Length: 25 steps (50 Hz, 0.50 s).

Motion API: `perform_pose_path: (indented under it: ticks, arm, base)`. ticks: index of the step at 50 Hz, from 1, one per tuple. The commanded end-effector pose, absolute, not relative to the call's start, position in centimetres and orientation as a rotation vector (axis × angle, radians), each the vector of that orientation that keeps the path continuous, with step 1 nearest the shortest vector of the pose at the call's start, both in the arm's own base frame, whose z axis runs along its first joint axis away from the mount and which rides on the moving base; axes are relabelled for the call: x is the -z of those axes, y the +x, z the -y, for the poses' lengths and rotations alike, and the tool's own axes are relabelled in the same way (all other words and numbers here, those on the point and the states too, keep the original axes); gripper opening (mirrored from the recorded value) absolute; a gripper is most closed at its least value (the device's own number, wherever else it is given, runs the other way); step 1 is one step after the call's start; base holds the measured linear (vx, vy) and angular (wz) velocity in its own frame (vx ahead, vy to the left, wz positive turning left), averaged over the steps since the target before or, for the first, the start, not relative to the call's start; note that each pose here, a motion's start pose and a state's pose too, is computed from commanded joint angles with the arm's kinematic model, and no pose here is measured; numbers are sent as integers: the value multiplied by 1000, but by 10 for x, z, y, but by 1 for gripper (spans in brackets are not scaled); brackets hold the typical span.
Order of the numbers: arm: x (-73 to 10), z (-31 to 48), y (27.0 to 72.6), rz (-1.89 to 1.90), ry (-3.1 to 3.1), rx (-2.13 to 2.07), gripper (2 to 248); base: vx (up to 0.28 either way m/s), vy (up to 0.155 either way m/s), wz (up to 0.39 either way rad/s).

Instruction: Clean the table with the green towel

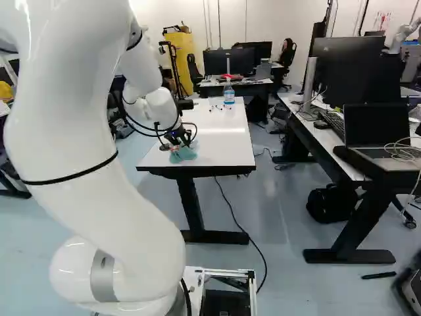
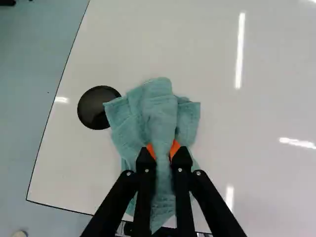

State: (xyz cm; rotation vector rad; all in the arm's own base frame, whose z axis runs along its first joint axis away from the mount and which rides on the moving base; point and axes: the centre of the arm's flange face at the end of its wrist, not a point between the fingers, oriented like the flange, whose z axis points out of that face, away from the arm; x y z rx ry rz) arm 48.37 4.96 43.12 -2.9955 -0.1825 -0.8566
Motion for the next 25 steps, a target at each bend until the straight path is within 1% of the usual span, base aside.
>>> perform_pose_path:
  ticks: [25]
  arm:
    - [-430, -34, 526, 125, -3002, 882, 47]
  base:
    - [0, 0, 0]
